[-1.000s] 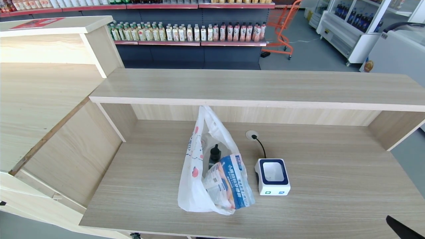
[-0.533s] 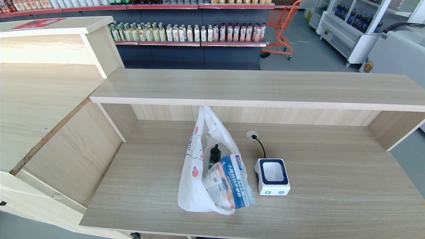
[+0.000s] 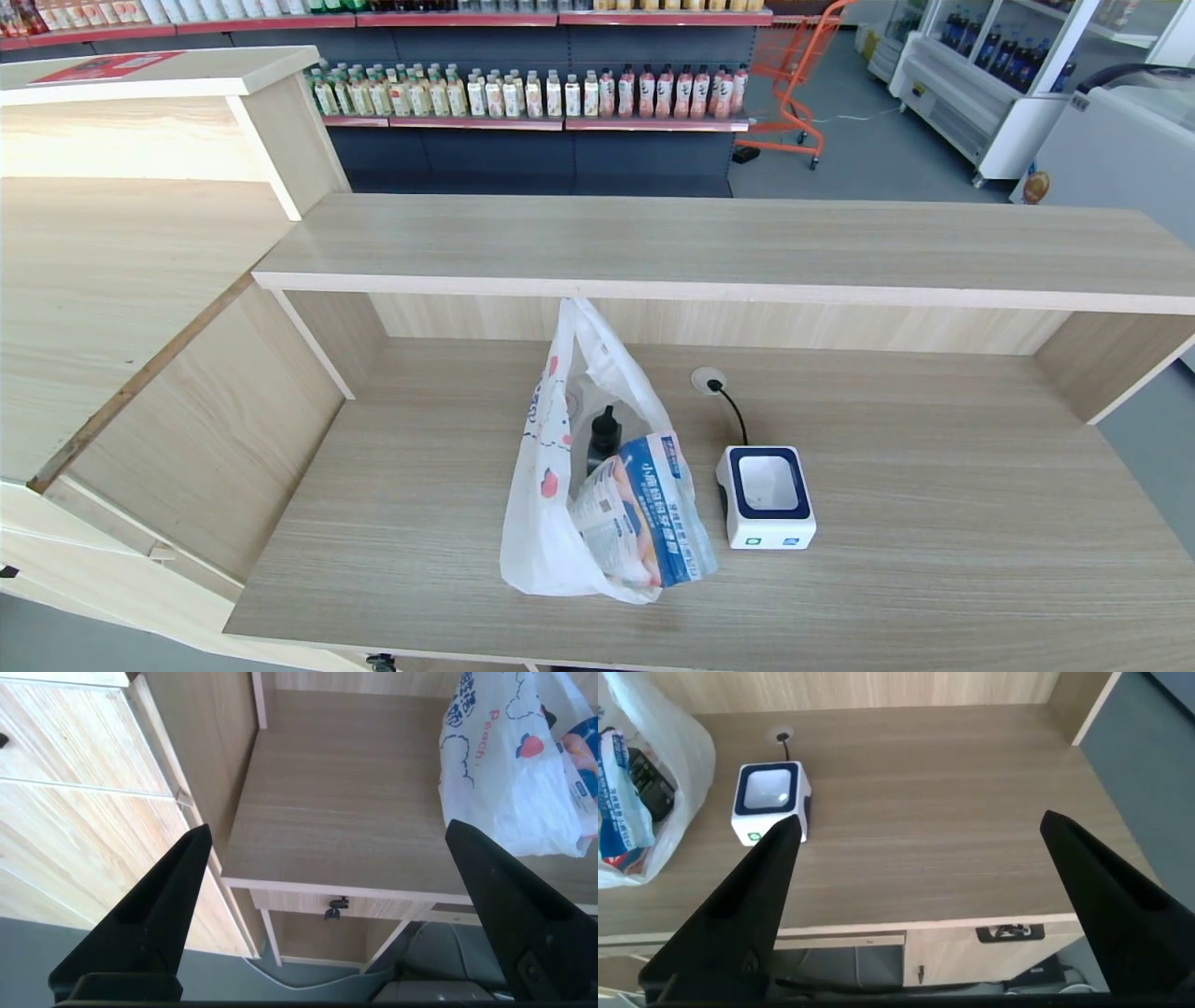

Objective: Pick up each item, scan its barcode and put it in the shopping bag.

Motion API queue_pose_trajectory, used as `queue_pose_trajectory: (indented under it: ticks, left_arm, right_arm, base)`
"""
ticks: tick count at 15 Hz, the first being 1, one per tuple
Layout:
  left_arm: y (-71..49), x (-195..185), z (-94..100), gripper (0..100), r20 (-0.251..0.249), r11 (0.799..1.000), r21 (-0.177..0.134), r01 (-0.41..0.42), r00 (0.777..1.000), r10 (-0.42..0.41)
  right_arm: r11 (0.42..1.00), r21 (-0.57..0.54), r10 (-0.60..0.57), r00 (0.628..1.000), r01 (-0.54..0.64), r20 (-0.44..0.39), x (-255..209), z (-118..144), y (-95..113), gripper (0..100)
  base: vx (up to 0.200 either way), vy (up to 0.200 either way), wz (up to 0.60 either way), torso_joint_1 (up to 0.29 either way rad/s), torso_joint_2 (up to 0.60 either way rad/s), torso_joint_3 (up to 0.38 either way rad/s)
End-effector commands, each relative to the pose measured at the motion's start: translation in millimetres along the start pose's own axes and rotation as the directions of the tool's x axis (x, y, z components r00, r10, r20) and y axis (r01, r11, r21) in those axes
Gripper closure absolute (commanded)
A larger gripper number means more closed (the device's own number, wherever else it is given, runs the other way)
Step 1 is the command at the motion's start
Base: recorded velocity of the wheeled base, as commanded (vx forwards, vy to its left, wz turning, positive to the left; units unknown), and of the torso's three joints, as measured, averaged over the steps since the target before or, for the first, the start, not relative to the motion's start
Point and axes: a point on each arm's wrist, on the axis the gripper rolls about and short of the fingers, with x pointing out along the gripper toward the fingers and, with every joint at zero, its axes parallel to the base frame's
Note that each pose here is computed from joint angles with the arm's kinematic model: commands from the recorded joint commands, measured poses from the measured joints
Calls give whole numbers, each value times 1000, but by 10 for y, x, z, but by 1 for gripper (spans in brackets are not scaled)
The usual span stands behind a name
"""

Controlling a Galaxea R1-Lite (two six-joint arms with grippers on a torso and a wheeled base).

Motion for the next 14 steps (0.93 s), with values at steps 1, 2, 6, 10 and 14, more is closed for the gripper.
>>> queue_pose_trajectory:
  ticks: [1,2,6,10,14]
  left_arm:
    - [0,0,0,0,0,1000,-3,0,1000,0]
    - [0,2,1,0,-3,1000,-5,0,1000,0]
    - [0,0,0,0,0,1000,6,-2,1000,2]
    - [0,0,0,0,0,1000,12,-2,1000,2]
    - [0,0,0,0,0,1000,6,-2,1000,2]
  right_arm:
    - [1000,-2,0,1000,0,-3,3,1,0,0]
    - [1000,-2,0,1000,0,-3,3,1,0,0]
    - [1000,-5,3,1000,-3,-3,3,1,1,0]
    - [1000,-13,0,1000,0,-2,3,2,0,0]
    - [1000,-14,0,1000,0,-2,3,2,0,0]
  base:
    - [0,0,0,0,0,0]
    - [0,0,0,0,0,0]
    - [0,-200,0,-1,4,2]
    - [0,-200,0,6,-1,2]
    - [0,-200,0,2,4,5]
